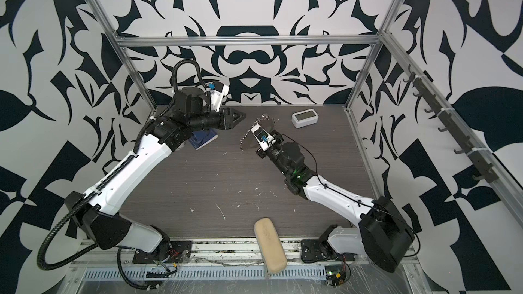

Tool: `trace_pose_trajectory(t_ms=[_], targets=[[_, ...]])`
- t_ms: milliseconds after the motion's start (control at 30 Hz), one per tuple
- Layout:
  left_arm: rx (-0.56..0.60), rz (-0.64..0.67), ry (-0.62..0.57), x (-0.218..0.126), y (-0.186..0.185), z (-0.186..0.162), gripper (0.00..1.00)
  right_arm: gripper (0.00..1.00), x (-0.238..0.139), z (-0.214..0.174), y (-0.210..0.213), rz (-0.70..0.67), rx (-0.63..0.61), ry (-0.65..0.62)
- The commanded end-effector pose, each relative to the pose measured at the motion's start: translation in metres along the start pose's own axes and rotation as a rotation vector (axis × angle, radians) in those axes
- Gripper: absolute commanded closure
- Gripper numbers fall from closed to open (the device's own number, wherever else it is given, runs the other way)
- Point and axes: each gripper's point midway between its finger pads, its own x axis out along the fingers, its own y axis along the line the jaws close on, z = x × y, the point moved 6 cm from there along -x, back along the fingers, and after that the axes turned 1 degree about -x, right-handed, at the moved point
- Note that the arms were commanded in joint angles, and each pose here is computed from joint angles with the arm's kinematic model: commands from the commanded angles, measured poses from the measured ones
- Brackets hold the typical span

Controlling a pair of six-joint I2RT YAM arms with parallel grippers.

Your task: Remove the keys from the keyring

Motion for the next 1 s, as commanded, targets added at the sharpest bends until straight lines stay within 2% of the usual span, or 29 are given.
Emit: trace_pose_trajectory(t_ms=[0, 233, 500, 967], targets=[[-0.192, 0.037, 0.011, 0.002, 0.001, -0.003, 0.59, 1.0, -0.001, 0.022, -0.021, -0.248, -0.127, -0.129], [-0.246, 0.029, 0.034, 0.015, 0.002, 0.0, 0.59, 1.0, 0.01, 0.03, -0.018, -0.369, -0.255, -0.176], [-0.206, 0.04, 0.059, 0.028, 0.003, 0.009, 0.58, 1.0, 0.016, 0.038, -0.014, -0.411, -0.355, -0.182], [-0.219, 0.023, 0.099, 0.035, -0.003, 0.018, 0.61, 1.0, 0.019, 0.042, -0.021, -0.475, -0.399, -0.162]])
